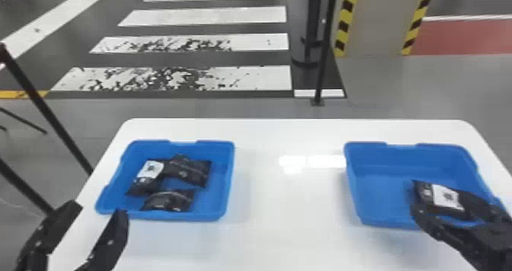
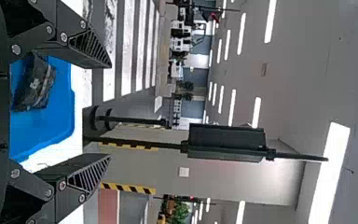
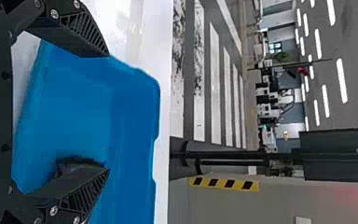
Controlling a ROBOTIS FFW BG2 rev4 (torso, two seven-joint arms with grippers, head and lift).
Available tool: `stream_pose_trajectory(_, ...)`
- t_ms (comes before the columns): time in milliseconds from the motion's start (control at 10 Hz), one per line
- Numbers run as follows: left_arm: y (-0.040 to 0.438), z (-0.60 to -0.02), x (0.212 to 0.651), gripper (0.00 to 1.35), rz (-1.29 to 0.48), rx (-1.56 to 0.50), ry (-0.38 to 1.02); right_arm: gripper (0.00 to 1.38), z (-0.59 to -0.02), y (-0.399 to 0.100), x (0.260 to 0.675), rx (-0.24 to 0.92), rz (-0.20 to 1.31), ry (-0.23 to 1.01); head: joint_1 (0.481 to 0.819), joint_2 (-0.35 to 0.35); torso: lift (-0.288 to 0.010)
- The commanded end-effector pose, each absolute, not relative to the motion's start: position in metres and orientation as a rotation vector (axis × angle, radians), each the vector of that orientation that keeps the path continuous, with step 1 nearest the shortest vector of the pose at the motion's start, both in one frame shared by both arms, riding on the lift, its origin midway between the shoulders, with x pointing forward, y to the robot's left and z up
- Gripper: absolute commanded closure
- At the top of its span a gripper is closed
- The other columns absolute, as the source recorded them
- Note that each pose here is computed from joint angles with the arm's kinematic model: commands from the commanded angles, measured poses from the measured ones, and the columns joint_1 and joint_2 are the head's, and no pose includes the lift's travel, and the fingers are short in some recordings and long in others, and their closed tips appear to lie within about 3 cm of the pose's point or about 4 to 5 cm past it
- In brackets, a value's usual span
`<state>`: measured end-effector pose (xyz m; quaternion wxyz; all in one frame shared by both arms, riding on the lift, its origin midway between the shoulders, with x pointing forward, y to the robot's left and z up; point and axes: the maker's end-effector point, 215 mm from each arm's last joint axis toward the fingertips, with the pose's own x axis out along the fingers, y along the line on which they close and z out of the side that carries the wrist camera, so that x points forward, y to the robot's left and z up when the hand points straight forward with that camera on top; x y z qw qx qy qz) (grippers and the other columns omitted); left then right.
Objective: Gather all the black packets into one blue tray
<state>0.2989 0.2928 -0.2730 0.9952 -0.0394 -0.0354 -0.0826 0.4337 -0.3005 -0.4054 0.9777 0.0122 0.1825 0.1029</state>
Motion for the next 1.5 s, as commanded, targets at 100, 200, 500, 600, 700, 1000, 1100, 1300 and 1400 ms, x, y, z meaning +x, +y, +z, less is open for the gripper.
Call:
stream_pose_trajectory(100,0.286,-0.273,0.302,0.40,-0.176,-0.102,-0.073,0.15,-0.441,-0.336,0.461,0.046,0.166,0.483,0.695,-0.046,-0.110)
stream_pose_trajectory(200,0.285,-0.274,0.302,0.40,-0.178,-0.104,-0.071,0.16,-0.457,-0.337,0.467,0.066,0.177,0.537,0.695,-0.065,-0.110)
stream_pose_trajectory(500,0.276,-0.274,0.305,0.40,-0.199,-0.119,-0.074,0.17,-0.480,-0.346,0.481,0.125,0.180,0.616,0.695,-0.084,-0.110)
stream_pose_trajectory(600,0.277,-0.275,0.305,0.40,-0.196,-0.123,-0.070,0.17,-0.478,-0.349,0.486,0.125,0.176,0.620,0.695,-0.093,-0.110)
stream_pose_trajectory(700,0.274,-0.276,0.307,0.40,-0.203,-0.127,-0.070,0.18,-0.482,-0.352,0.489,0.135,0.173,0.633,0.695,-0.100,-0.110)
stream_pose_trajectory(1000,0.268,-0.277,0.310,0.41,-0.216,-0.146,-0.072,0.20,-0.503,-0.358,0.485,0.166,0.162,0.691,0.695,-0.119,-0.110)
stream_pose_trajectory(1100,0.268,-0.277,0.310,0.42,-0.216,-0.146,-0.075,0.20,-0.511,-0.363,0.484,0.172,0.153,0.718,0.695,-0.125,-0.110)
stream_pose_trajectory(1300,0.263,-0.279,0.313,0.43,-0.223,-0.158,-0.076,0.28,-0.516,-0.372,0.492,0.176,0.140,0.738,0.695,-0.135,-0.110)
stream_pose_trajectory(1400,0.262,-0.281,0.312,0.43,-0.225,-0.162,-0.074,0.62,-0.516,-0.373,0.493,0.177,0.138,0.742,0.695,-0.146,-0.110)
